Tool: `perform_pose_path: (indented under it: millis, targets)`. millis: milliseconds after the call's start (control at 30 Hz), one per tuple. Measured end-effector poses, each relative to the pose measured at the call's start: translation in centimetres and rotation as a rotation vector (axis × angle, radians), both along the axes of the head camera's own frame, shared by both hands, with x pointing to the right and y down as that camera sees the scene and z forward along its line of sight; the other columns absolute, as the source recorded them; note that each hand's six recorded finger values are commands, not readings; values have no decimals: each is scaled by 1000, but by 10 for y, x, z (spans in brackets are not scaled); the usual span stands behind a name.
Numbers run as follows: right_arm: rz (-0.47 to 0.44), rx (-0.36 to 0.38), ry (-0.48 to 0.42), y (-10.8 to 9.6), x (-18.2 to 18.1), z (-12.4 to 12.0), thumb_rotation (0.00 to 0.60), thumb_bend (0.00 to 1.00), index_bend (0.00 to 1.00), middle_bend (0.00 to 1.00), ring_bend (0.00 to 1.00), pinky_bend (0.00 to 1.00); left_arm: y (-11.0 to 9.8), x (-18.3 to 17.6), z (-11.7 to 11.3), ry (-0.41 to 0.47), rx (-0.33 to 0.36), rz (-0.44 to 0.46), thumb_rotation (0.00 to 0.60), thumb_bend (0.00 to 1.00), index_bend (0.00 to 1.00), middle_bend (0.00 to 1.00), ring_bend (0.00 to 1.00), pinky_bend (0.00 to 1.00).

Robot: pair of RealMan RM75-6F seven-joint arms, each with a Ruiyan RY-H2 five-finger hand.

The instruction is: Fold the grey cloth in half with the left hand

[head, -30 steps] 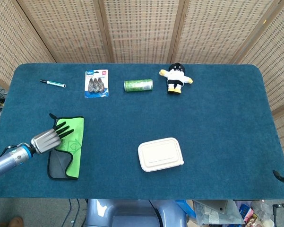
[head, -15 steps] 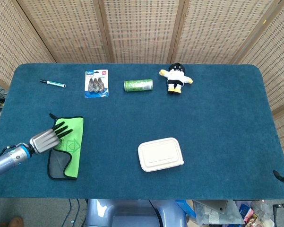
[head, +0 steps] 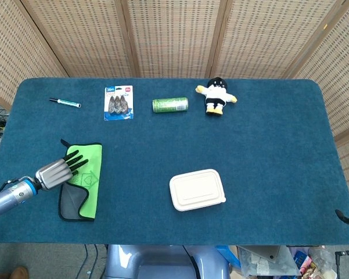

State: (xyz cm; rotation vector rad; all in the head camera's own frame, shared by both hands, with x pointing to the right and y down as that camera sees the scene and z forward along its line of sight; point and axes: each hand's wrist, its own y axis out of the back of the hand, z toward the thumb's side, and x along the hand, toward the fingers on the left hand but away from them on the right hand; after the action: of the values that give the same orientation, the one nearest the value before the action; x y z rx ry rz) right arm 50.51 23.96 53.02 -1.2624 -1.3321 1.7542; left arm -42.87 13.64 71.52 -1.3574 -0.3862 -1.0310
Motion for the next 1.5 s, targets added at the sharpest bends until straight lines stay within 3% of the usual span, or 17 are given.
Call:
perform_pose_path:
  millis: [100,267,567,800,933,1033,1100,1500]
  targets:
    - [0,1,-2,0,0,0,600,0,0,0,0,0,1,-3,-1,-5,4,3,600,361,0,0,0,0]
    - [-3,2,-4,0,-1,-1,600,0,0,0,0,0,2,-3,-8,26,4,-10,600,338,0,0,0,0]
    - [-9,4,-11,0,-3,-2,600,0,0,0,0,0,4,13,-41,220,-8,-77,600,342,13,0,0,0]
    - [-5,6,-13,0,-2,-3,600,0,0,0,0,0,19,45,-52,315,-110,-179,600,350,165,0,0,0]
    - [1,7,-14,1,0,-4,600,0,0,0,0,0,36,74,-50,296,-227,-254,600,351,253,0,0,0]
    - [3,6,-14,1,1,-4,600,0,0,0,0,0,51,93,-49,231,-325,-297,600,351,270,0,0,0]
    - [4,7,-14,1,2,-4,600,0,0,0,0,0,55,99,-49,188,-351,-305,600,351,283,0,0,0]
    - [7,3,-12,0,3,-3,600,0,0,0,0,0,35,100,-54,113,-304,-318,600,350,308,0,0,0]
